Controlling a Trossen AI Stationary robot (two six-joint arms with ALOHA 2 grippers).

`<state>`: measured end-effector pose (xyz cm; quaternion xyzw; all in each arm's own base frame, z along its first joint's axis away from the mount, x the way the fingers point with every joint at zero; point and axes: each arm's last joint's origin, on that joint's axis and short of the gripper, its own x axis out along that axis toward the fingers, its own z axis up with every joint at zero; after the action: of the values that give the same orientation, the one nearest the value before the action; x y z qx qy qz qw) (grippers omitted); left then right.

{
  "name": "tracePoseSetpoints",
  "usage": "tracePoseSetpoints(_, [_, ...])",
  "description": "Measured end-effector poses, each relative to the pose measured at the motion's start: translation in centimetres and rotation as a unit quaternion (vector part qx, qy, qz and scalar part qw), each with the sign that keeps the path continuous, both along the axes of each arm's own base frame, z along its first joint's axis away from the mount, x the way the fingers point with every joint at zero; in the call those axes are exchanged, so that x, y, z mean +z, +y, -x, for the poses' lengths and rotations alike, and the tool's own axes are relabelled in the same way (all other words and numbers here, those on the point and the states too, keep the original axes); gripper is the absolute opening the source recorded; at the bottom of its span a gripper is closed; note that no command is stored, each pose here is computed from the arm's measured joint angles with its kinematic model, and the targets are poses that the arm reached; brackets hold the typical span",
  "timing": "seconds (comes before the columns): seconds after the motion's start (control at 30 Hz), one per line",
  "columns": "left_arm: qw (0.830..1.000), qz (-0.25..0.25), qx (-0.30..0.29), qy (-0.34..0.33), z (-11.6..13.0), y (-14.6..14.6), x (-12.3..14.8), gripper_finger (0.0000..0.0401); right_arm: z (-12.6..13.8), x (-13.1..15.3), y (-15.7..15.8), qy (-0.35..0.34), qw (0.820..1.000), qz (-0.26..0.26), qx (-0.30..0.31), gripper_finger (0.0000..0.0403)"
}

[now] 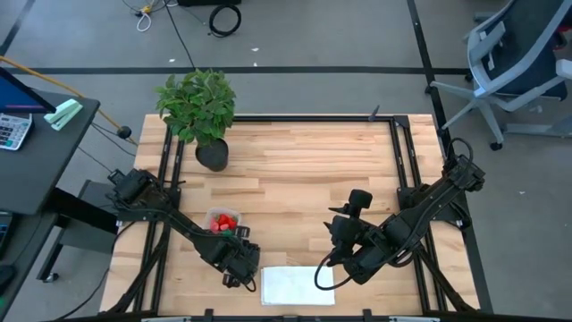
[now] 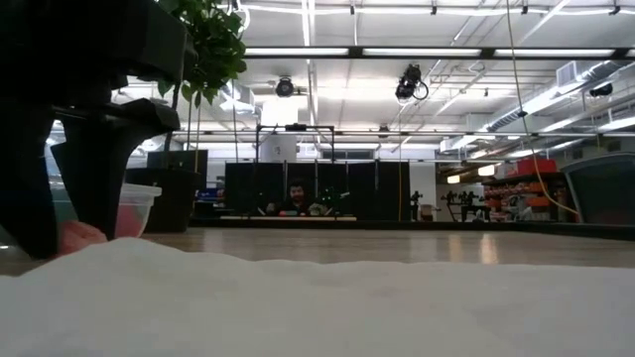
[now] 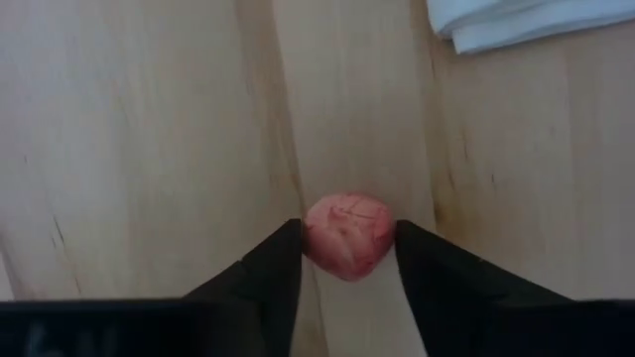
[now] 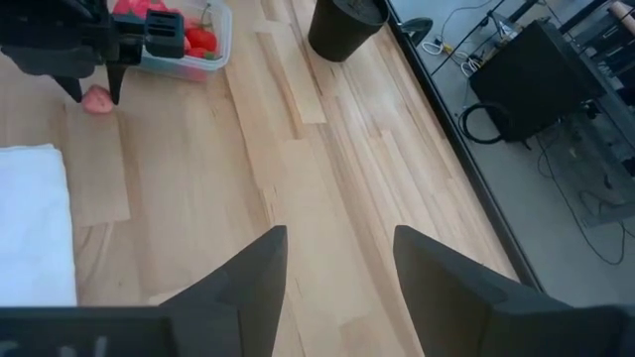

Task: Pick and placing Produce into tupperware
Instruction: Put the pink peach into the transparent bin

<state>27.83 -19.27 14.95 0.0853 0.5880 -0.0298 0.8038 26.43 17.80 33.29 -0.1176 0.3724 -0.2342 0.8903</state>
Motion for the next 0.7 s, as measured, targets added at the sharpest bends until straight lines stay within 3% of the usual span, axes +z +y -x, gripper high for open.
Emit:
tracePoseSetpoints(0.23, [1.000,0.006,0.019,-0.002,0.0,0.0,0.1,0.0090,0.0,0.0,0.0,0.000,1.000,0.000,0.000,0.0194])
tracePoseSetpoints(0.43, [1.000,0.002,0.025,0.003,-0.3,-0.2,1.2,0.0058,0.0,0.0,0.0,0.000,1.000,0.000,0.000,0.0194])
tracePoseSetpoints(0.7, [0.994,-0.094,0.056,0.025,-0.6,0.1,6.0,0.0056,0.0,0.0,0.0,0.000,1.000,0.000,0.000,0.0194])
